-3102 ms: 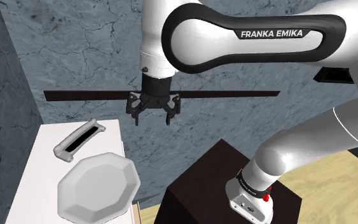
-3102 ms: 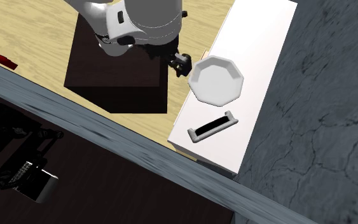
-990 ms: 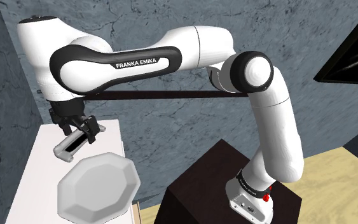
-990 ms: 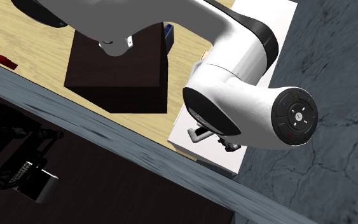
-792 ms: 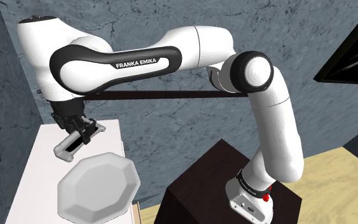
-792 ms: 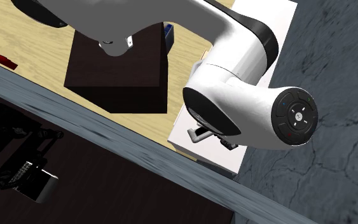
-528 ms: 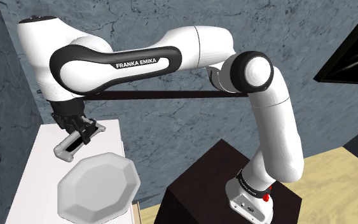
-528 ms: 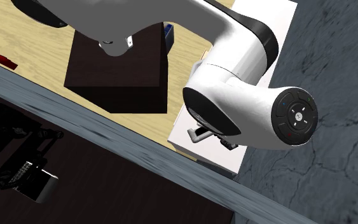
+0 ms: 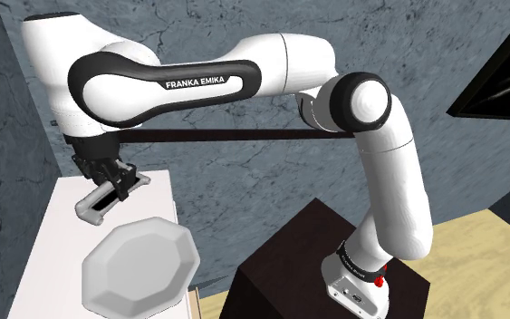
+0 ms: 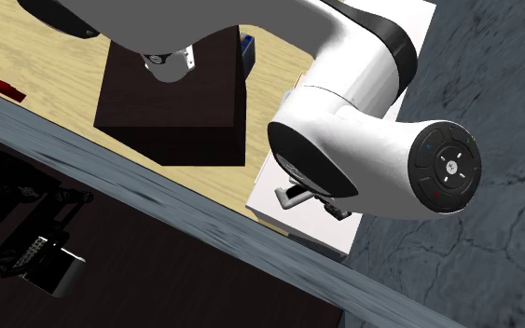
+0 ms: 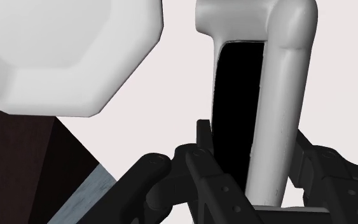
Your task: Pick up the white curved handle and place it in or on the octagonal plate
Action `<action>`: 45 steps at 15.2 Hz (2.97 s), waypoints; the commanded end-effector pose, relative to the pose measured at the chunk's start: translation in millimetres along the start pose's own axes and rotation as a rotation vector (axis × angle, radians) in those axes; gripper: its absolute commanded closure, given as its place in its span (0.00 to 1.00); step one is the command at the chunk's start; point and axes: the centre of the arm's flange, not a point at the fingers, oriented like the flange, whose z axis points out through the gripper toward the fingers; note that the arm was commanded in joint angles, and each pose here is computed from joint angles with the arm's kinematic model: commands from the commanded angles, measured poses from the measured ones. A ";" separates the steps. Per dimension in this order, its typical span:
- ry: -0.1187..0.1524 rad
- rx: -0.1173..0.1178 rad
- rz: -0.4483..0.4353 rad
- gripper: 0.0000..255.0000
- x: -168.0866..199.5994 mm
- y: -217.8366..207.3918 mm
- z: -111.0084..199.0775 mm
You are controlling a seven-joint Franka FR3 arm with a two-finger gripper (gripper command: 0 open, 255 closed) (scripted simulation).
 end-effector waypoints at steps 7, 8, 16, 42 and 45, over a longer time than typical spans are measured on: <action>0.000 0.000 0.000 1.00 -1.4 6.1 -43.0; 0.000 0.000 0.000 1.00 -1.4 6.8 -48.2; 0.000 0.000 0.000 1.00 -23.2 42.4 -65.1; 0.000 0.000 0.000 1.00 -98.6 146.1 19.6; 0.000 0.000 0.000 1.00 -98.6 146.1 19.6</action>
